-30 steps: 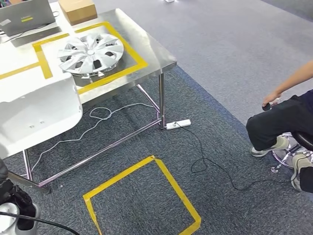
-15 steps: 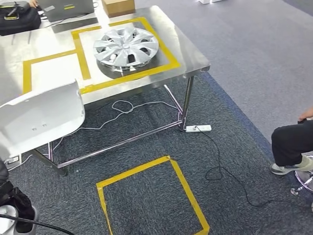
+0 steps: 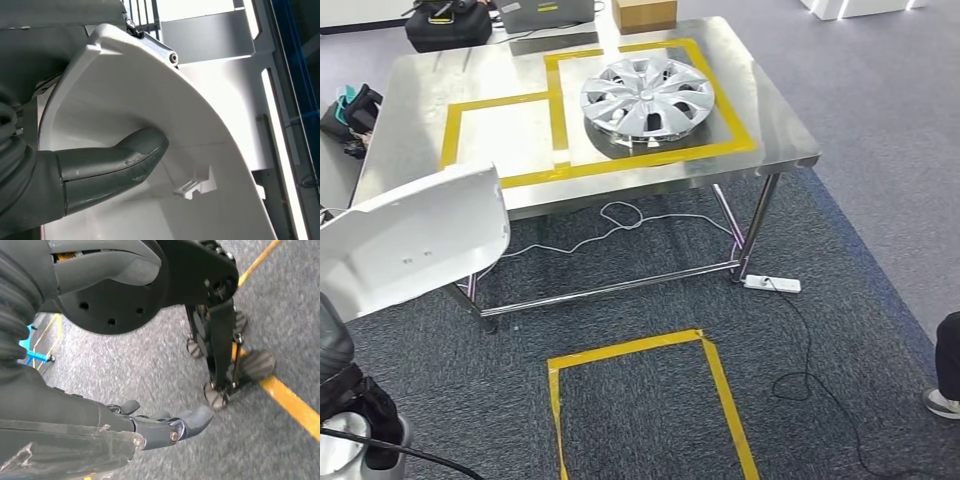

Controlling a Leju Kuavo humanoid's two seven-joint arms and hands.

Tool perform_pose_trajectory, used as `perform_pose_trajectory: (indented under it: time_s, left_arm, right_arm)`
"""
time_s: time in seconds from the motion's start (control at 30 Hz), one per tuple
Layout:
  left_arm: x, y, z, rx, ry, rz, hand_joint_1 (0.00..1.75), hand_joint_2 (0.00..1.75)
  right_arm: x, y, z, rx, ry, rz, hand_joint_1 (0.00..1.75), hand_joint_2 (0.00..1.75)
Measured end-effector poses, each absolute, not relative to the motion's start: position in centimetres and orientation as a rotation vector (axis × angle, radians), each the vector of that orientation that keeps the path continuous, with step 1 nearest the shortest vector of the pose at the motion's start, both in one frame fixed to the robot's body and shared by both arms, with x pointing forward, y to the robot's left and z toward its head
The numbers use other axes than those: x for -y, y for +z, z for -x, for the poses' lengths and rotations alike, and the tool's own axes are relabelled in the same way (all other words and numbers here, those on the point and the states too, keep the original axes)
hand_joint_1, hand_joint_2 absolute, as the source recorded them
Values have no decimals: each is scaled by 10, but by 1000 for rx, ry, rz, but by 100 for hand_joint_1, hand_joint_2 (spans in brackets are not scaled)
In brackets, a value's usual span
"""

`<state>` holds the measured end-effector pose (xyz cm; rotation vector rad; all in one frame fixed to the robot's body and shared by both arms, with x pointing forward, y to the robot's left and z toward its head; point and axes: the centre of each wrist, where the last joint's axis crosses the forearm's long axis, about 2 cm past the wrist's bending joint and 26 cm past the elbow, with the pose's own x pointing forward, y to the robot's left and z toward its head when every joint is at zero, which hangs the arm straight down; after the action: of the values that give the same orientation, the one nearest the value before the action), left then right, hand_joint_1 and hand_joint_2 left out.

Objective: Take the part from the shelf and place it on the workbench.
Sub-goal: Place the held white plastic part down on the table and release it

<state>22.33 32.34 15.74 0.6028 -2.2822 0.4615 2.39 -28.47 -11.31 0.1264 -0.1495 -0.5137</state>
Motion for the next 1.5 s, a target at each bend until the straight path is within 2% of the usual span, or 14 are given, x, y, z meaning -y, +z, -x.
perform_pose_trajectory:
  time_s: [0.7, 1.5]
  left_arm:
    - [-301, 174, -248, 2368, 429, -462, 175, 175]
    - [-304, 169, -249, 2353, 390, -491, 175, 175]
  right_arm:
    - [289, -113, -27, 192, -518, -121, 0, 175]
    - [290, -113, -27, 212, -521, -79, 0, 175]
